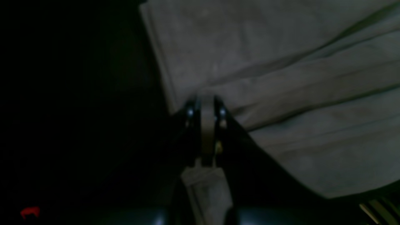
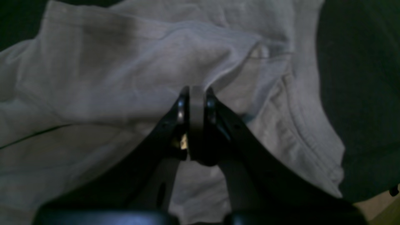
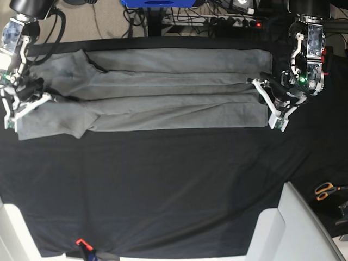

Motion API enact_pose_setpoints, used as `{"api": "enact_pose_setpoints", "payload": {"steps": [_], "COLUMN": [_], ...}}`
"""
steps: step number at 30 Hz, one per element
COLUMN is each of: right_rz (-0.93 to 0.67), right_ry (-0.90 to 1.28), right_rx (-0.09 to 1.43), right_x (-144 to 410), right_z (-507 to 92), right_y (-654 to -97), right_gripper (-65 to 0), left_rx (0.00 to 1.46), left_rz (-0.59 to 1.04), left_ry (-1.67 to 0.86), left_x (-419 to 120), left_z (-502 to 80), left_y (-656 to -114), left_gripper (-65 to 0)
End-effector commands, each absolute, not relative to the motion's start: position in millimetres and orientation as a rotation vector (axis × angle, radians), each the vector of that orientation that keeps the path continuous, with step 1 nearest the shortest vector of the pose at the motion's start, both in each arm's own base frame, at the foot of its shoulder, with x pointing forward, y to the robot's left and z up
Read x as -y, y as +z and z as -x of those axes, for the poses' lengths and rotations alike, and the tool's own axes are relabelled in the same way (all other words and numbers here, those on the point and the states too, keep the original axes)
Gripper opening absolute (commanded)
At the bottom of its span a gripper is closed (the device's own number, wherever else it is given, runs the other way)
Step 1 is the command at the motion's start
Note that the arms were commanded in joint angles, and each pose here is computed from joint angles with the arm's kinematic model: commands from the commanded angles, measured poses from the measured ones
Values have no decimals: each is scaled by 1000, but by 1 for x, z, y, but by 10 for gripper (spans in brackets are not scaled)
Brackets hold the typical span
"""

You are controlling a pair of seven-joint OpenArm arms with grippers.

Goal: Fold the T-shirt properly
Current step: 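Lower the folded edge and open both grippers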

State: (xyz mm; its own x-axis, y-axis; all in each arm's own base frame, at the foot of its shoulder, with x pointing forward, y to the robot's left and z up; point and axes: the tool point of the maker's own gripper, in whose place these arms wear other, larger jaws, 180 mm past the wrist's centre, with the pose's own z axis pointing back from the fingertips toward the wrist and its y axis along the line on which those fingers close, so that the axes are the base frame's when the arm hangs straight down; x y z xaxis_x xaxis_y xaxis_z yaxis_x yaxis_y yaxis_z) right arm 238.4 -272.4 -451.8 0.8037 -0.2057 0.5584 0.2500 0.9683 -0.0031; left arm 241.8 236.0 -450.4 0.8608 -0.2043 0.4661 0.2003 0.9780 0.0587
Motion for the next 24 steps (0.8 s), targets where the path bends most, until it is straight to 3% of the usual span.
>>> {"api": "enact_pose_setpoints", "payload": {"steps": [1, 24], "right_rz": [81, 88], "right_ry": [-243, -244], "right_rx": [620, 608], "right_x": [272, 273], "right_z": [-243, -233], "right_y": [-445, -452], "right_gripper": [-650, -650], "left_rx": [531, 526], "left_rz": [-25, -44], "left_ry": [-216, -225], "left_x": [-241, -249], "left_z": [-253, -252], "left_y": [-440, -438], "left_gripper": [-650, -650]}}
